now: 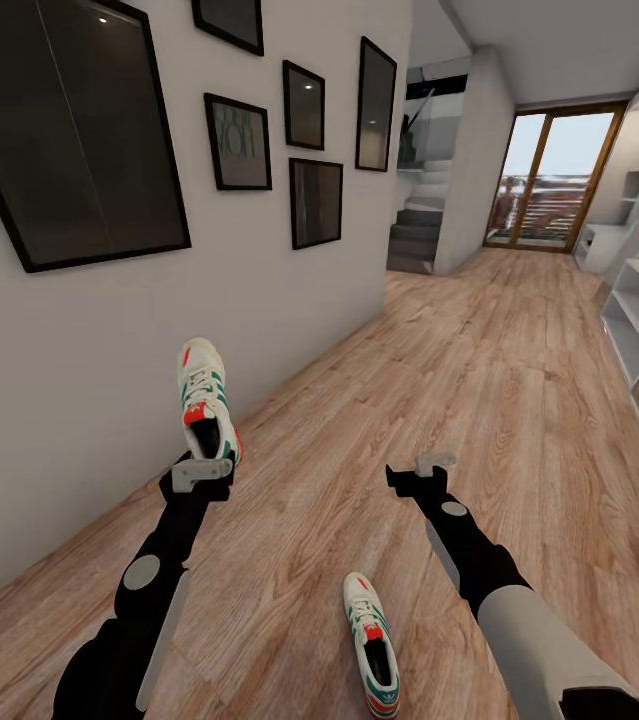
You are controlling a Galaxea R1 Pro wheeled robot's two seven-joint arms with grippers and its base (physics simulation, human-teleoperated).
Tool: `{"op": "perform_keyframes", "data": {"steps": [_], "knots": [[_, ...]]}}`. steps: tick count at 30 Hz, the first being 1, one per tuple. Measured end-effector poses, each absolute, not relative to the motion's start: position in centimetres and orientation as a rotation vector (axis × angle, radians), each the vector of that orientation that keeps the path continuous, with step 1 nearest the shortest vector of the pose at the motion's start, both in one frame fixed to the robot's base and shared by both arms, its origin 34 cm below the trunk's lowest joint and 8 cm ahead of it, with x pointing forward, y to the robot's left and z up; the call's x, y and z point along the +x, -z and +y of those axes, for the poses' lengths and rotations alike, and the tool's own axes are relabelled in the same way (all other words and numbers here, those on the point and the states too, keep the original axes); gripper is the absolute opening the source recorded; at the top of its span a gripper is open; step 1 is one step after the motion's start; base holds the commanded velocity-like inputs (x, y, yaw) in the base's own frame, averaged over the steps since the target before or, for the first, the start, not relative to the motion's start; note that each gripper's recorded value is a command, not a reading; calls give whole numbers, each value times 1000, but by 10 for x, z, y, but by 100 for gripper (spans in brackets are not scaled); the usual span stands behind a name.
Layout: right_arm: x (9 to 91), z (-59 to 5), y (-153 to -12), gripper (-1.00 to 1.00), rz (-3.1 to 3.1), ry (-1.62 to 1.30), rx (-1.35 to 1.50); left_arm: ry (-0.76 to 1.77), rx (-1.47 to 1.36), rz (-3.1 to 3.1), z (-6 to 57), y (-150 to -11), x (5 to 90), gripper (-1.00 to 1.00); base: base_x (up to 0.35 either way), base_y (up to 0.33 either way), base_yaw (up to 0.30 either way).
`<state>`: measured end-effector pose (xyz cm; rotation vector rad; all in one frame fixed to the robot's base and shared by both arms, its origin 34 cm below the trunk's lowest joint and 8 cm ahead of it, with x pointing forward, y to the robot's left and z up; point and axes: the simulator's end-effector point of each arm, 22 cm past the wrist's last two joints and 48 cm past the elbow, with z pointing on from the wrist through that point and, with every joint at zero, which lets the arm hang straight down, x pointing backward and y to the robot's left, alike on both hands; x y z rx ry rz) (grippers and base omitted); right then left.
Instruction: Pick up the two gym shoes and the two sandals from the corridor floor and place them onto the hallstand (shoe rack) in the corridor, making sure they are on the rack and not on the floor. Arrange them so the two gym shoes are next to each other and the two sandals are next to each other.
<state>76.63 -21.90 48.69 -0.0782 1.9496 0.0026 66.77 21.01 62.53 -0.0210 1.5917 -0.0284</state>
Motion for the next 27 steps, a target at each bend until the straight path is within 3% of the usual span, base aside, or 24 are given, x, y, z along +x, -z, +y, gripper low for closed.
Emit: {"op": "perform_keyframes", "data": {"steps": [19, 27], "knots": [[767, -208, -490, 100, 1936, -4, -126, 29, -21, 1592, 210, -625, 668, -100, -4, 2, 0], [753, -210, -456, 100, 2012, -9, -118, 31, -22, 1595, 210, -624, 668, -100, -193, 160, 0]]}}
